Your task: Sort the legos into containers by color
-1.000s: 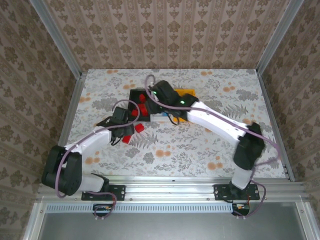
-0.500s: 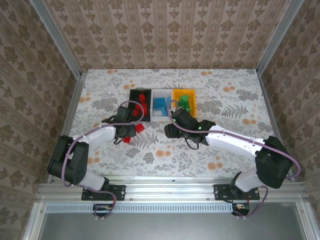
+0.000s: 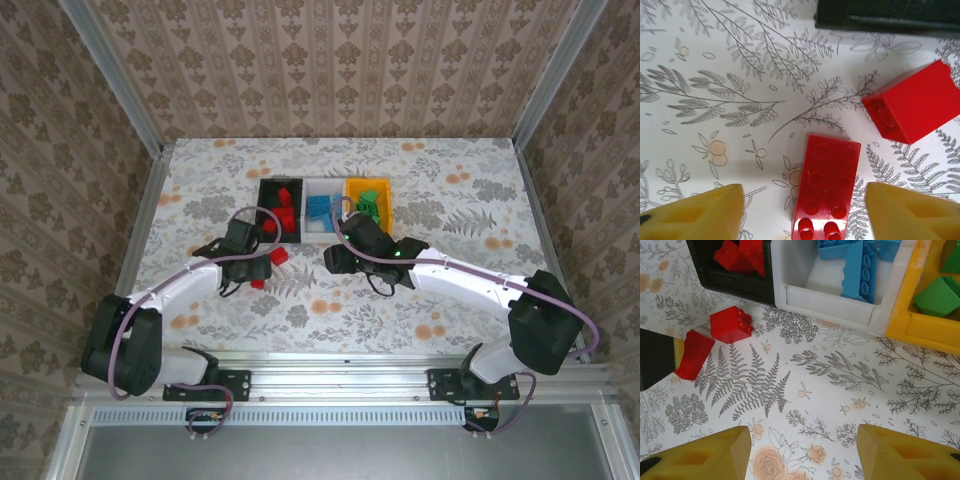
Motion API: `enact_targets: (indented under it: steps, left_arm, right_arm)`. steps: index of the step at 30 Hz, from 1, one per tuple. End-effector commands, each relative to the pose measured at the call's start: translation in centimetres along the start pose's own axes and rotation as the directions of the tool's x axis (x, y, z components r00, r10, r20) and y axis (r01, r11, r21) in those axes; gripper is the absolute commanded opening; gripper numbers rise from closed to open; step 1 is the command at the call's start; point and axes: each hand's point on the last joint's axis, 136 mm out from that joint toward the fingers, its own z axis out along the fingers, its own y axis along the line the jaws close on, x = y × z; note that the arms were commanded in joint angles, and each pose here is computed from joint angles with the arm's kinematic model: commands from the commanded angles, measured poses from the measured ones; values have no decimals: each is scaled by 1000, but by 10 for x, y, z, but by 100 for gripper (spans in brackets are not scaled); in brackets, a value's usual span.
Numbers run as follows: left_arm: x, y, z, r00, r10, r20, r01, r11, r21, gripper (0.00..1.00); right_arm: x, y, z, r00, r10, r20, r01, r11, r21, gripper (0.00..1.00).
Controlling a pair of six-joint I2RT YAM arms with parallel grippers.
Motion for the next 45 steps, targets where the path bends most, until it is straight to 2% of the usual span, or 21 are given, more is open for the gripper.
enact_targets:
  steps: [1, 7, 11, 18, 22, 24, 26, 28, 34, 36, 39, 42, 45]
  left_arm:
    - [15, -4, 11, 998, 13, -57, -11, 1000, 21, 62]
    - [18, -4, 18, 996, 17, -87, -16, 1000, 11, 64]
    - [18, -3, 19, 997, -13, -78, 14, 1000, 6, 53]
    - [18, -7, 27, 995, -44, -85, 45, 999, 18, 56]
    - [18, -4, 30, 995, -68, -67, 69, 998, 8, 55]
    - [22, -10, 29, 997, -46, -64, 46, 999, 8, 53]
    - [20, -9, 26, 998, -50, -42, 50, 999, 4, 43]
    - [15, -10, 19, 998, -55, -15, 55, 998, 16, 38]
    - [-26, -19, -24, 993, -29, 116, 23, 998, 53, 29]
    - [-51, -26, -44, 983, -21, 184, 8, 997, 71, 30]
    - [-98, -43, -67, 967, 18, 252, -39, 996, 76, 37]
    - [-140, -55, -64, 961, 78, 264, -86, 996, 19, 37]
    - [-169, -64, -40, 969, 92, 230, -96, 995, 9, 31]
  right_arm:
    - [-4, 6, -4, 1000, 8, 14, -7, 1000, -19, 59]
    - [-5, 8, -6, 1000, 6, 17, -5, 1000, -22, 59]
    - [-5, 11, -7, 1000, -1, 16, 2, 1000, -27, 59]
    - [-5, 9, -8, 1000, -13, 19, 13, 1000, -20, 59]
    - [-9, 1, -14, 998, -21, 62, 20, 1000, 17, 59]
    - [-11, 2, -15, 997, -25, 69, 24, 1000, 14, 59]
    - [-11, 2, -13, 997, -34, 62, 33, 999, 15, 59]
    - [-10, 2, -10, 998, -40, 54, 39, 999, 23, 59]
    - [-6, 3, -5, 998, -44, 42, 43, 999, 9, 59]
    - [-8, 4, -4, 998, -40, 52, 39, 999, 5, 59]
    - [-9, 6, 1, 998, -36, 51, 37, 999, -8, 59]
    - [-7, 7, 6, 999, -36, 38, 36, 999, -11, 59]
    - [-7, 7, 6, 999, -34, 37, 35, 999, -14, 59]
